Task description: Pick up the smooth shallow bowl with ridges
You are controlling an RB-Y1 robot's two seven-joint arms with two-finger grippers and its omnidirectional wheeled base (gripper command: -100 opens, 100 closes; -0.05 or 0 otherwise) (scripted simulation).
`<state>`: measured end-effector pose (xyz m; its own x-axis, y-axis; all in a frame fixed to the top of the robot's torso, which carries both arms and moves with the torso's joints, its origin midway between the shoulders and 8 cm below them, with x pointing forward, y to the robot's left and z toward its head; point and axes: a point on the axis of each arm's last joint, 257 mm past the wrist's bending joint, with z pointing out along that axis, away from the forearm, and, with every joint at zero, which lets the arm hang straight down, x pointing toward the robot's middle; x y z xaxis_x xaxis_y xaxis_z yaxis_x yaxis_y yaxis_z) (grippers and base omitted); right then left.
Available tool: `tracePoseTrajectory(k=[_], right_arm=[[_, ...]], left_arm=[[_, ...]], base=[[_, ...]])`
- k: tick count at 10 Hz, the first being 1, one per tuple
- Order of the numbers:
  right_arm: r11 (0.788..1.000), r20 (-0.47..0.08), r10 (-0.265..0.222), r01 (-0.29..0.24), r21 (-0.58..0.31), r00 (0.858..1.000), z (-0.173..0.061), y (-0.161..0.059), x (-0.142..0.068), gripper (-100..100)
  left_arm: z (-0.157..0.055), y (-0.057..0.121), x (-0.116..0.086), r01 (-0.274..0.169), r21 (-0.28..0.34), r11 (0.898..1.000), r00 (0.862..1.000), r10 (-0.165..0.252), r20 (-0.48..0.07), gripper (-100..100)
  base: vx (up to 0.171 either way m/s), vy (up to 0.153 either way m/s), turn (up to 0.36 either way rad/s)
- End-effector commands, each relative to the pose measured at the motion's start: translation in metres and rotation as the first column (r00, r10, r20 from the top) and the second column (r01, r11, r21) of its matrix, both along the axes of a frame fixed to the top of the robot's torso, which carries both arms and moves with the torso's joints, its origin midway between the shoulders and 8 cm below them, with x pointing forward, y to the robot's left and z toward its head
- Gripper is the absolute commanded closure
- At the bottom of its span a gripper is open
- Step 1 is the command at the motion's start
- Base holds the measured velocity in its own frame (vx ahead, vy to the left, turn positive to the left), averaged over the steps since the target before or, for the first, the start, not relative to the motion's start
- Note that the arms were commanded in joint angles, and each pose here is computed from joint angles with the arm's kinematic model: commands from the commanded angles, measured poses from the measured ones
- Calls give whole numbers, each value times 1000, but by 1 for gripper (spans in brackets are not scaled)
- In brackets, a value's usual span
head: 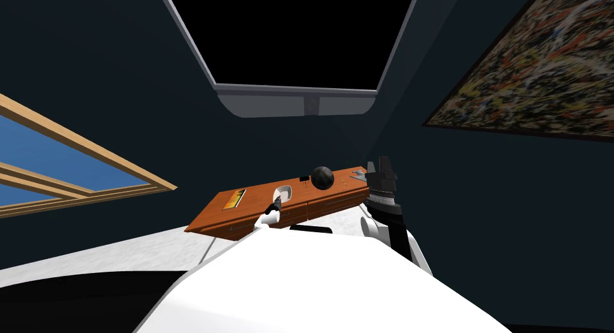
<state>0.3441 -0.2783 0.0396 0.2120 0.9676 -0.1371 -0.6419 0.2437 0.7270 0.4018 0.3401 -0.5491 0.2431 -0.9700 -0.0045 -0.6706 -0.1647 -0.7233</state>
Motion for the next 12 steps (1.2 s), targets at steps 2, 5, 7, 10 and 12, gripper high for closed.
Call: tracePoseTrajectory(k=[2, 5, 7, 10, 12], right_arm=[[1000, 0, 0, 0, 0, 1000, 0, 0, 0, 0], [1000, 0, 0, 0, 0, 1000, 0, 0, 0, 0], [1000, 0, 0, 0, 0, 1000, 0, 0, 0, 0], [1000, 0, 0, 0, 0, 1000, 0, 0, 0, 0], [1000, 0, 0, 0, 0, 1000, 0, 0, 0, 0]], left_arm=[[-3, 5, 6, -8, 0, 1000, 1000, 8, 2, -100], [-7, 10, 11, -17, -1, 1000, 1000, 17, 3, -100], [-8, 12, 12, -21, -1, 1000, 1000, 21, 4, -100], [-7, 12, 13, -20, 0, 1000, 1000, 20, 5, 100], [-6, 12, 13, -19, 0, 1000, 1000, 19, 6, 100]], base=[[-9, -1, -30], [-7, 0, -29], [-4, -1, -14], [0, 0, 0], [0, 0, 0]])
